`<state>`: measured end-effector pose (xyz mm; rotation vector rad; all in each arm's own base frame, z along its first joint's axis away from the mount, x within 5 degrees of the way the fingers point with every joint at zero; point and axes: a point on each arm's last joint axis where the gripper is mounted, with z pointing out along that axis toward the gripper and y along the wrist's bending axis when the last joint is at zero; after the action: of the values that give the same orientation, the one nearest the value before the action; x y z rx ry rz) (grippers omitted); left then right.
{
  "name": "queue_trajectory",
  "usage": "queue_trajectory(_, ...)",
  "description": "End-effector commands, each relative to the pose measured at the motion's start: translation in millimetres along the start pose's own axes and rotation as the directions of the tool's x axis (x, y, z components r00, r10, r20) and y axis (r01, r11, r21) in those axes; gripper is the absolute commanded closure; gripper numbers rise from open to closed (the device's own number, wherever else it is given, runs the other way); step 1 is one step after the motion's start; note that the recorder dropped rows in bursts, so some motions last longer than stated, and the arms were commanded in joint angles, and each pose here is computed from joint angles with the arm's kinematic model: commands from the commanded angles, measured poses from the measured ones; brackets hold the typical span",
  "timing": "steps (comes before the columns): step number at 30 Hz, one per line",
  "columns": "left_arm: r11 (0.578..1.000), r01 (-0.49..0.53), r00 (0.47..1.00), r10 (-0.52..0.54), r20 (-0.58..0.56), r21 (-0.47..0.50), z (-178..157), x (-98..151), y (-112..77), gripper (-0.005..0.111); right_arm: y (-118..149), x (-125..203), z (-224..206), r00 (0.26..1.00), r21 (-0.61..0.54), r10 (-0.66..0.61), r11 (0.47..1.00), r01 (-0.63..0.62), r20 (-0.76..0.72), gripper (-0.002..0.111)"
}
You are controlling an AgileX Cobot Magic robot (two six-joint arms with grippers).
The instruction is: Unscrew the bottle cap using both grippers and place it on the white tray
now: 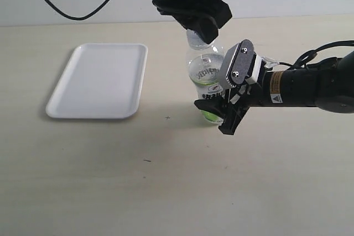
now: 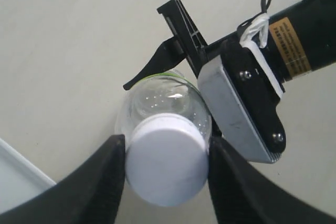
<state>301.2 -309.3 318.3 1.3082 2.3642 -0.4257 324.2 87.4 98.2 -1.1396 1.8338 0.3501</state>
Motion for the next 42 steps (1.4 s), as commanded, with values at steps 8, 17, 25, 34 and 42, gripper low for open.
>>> queue_trajectory(8, 0.996, 0.045, 0.998, -0.048, 0.033, 0.08, -0.8, -4.6, -11.1, 0.041, 2.5, 16.4, 0.6, 0.992, -0.005, -0.009, 1.0, 0.008, -0.13, 0.108)
queue_trajectory(17, 0.987, -0.158, 0.985, 0.156, 0.074, 0.012, -18.7, -13.6, -8.3, 0.036, 2.5, 16.6, 0.5, 0.991, -0.005, -0.009, 1.0, 0.008, -0.132, 0.108)
queue_trajectory(25, 0.839, -0.544, 0.838, 0.544, 0.035, -0.021, -25.0, -12.6, -7.3, 0.036, 2.0, 17.7, 0.4, 0.99, 0.001, -0.005, 1.0, 0.005, -0.143, 0.108)
queue_trajectory(34, 0.64, -0.768, 0.641, 0.768, -0.022, -0.038, -20.6, -10.7, -1.6, 0.036, 1.9, 18.5, 0.3, 0.988, 0.002, -0.005, 1.0, 0.006, -0.152, 0.108)
queue_trajectory(42, 0.632, -0.774, 0.632, 0.768, -0.102, -0.037, -3.1, -8.1, 8.5, 0.039, 1.9, 18.5, 0.3, 0.988, 0.002, -0.005, 1.0, 0.006, -0.152, 0.108)
